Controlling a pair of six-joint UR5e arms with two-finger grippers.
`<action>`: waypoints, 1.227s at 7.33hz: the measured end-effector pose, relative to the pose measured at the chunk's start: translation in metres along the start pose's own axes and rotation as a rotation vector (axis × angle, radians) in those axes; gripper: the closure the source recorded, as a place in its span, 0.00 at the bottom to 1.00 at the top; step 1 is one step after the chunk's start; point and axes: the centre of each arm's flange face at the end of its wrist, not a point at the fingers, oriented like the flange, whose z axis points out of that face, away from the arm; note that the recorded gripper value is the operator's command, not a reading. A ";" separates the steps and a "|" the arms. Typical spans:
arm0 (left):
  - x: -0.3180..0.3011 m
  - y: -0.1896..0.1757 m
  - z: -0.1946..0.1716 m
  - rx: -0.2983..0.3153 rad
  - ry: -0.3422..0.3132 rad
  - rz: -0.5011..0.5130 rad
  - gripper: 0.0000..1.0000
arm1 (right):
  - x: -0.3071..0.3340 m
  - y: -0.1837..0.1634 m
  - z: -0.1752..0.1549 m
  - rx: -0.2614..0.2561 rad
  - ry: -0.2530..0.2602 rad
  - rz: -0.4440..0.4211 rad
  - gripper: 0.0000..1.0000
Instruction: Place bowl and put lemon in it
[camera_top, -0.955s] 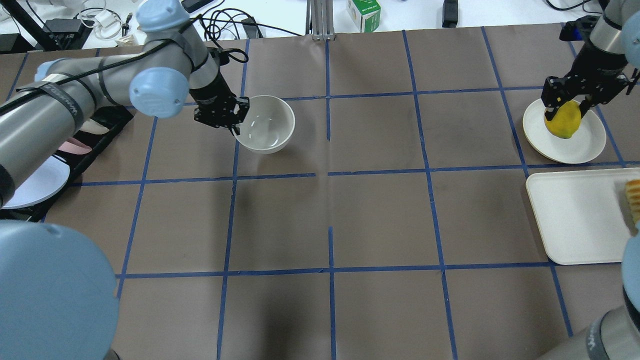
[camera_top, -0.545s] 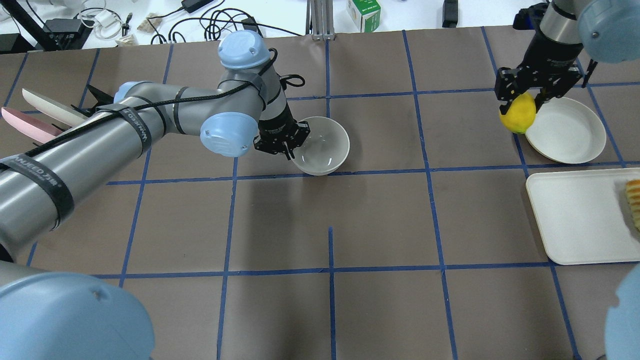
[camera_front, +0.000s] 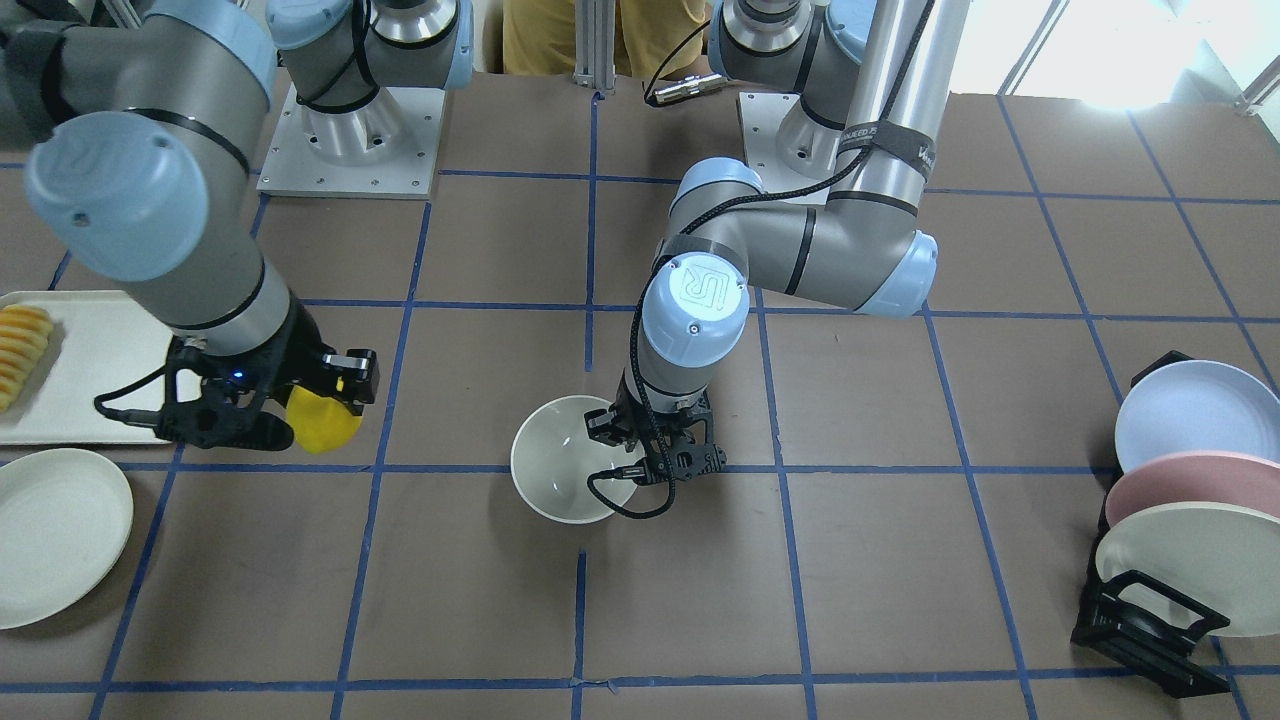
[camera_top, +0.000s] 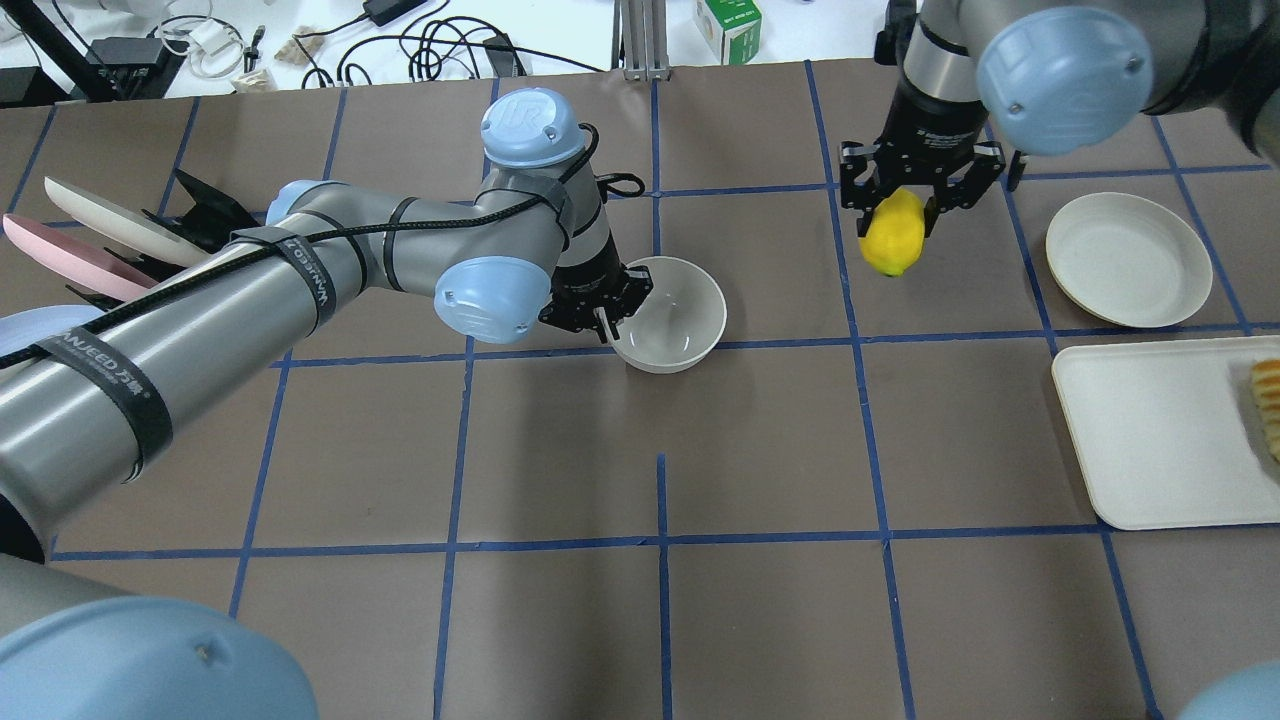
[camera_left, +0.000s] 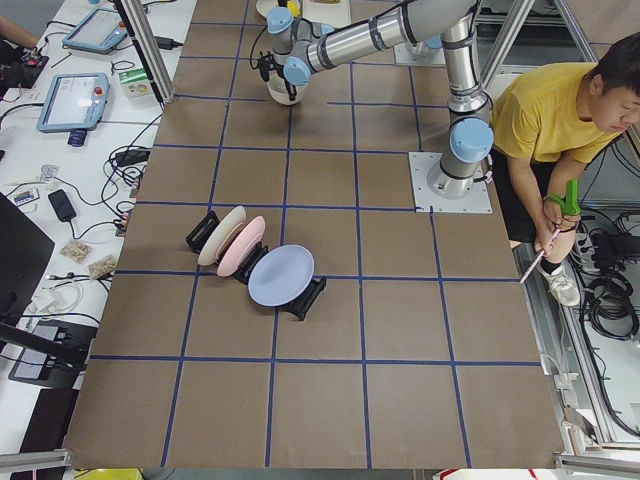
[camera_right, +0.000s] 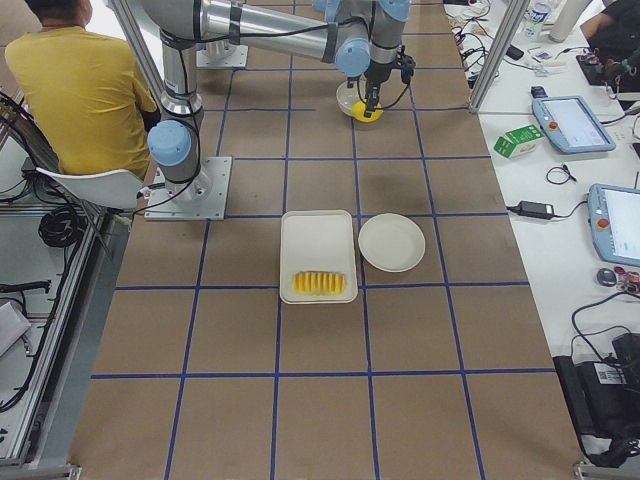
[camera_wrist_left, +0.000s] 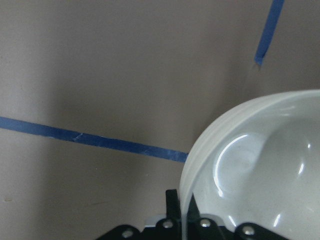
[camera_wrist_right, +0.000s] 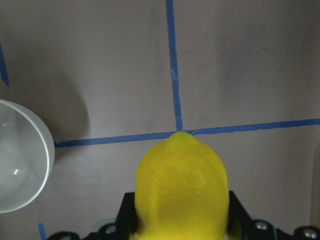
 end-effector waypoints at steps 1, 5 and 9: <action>-0.007 -0.007 -0.006 0.012 0.004 0.012 0.12 | -0.018 0.005 0.001 0.008 -0.003 0.003 1.00; -0.082 -0.022 -0.109 0.007 -0.053 0.076 0.08 | -0.108 0.009 0.025 0.086 -0.093 -0.026 1.00; -0.165 0.014 -0.229 0.027 -0.073 0.240 0.00 | -0.199 0.022 0.109 0.067 -0.091 -0.050 0.87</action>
